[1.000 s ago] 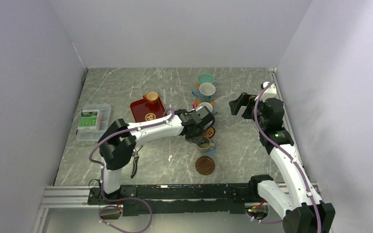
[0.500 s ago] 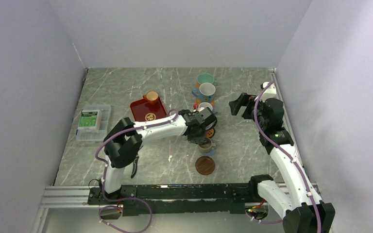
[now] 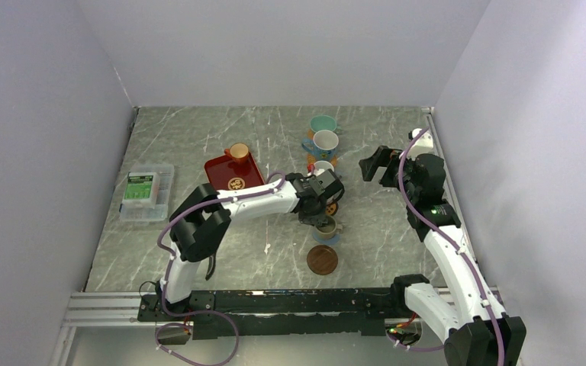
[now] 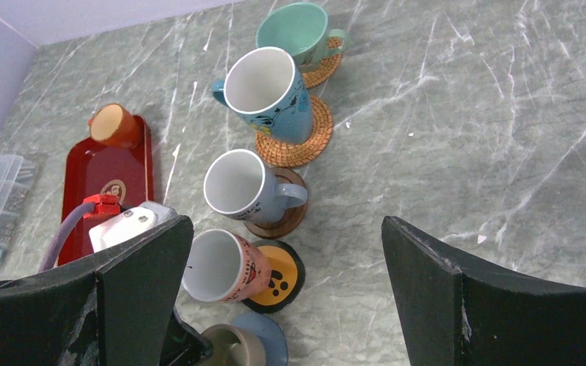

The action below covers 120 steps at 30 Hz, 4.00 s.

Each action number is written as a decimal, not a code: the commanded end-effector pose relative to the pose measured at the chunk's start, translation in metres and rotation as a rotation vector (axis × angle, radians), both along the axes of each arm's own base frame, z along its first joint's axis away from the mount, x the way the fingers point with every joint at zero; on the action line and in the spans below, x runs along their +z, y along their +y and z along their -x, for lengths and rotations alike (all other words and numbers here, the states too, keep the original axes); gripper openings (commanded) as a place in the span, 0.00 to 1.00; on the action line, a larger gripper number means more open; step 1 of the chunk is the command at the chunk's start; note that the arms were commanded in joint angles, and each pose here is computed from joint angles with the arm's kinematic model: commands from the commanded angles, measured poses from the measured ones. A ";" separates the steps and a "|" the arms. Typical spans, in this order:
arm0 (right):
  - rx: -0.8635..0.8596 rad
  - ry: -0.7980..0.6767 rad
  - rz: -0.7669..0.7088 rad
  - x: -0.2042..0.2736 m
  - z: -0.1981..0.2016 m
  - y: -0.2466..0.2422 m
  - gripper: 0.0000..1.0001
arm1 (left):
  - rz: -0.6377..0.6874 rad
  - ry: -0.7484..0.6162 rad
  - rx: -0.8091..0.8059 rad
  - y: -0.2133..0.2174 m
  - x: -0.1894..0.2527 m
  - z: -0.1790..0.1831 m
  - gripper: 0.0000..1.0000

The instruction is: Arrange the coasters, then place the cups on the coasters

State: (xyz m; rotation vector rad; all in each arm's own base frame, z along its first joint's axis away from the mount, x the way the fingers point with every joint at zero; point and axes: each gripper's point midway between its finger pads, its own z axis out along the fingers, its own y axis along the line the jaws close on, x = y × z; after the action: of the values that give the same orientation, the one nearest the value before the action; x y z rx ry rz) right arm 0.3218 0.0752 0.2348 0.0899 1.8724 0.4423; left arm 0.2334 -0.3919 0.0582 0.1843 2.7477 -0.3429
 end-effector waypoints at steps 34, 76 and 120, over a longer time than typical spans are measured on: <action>0.011 -0.048 -0.001 0.010 -0.003 0.002 1.00 | -0.005 -0.055 0.009 -0.004 0.018 0.003 0.29; 0.024 -0.055 -0.003 0.011 -0.001 0.004 1.00 | 0.071 -0.244 -0.053 0.001 0.069 -0.003 0.58; 0.041 -0.054 -0.002 0.008 -0.002 0.007 1.00 | 0.061 -0.434 -0.252 0.273 0.072 -0.295 0.42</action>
State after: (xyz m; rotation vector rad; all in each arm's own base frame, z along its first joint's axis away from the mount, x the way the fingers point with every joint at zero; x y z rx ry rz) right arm 0.3208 0.0768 0.2294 0.0835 1.8782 0.4508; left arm 0.5039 -0.1144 0.1152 0.4637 2.3823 -0.3980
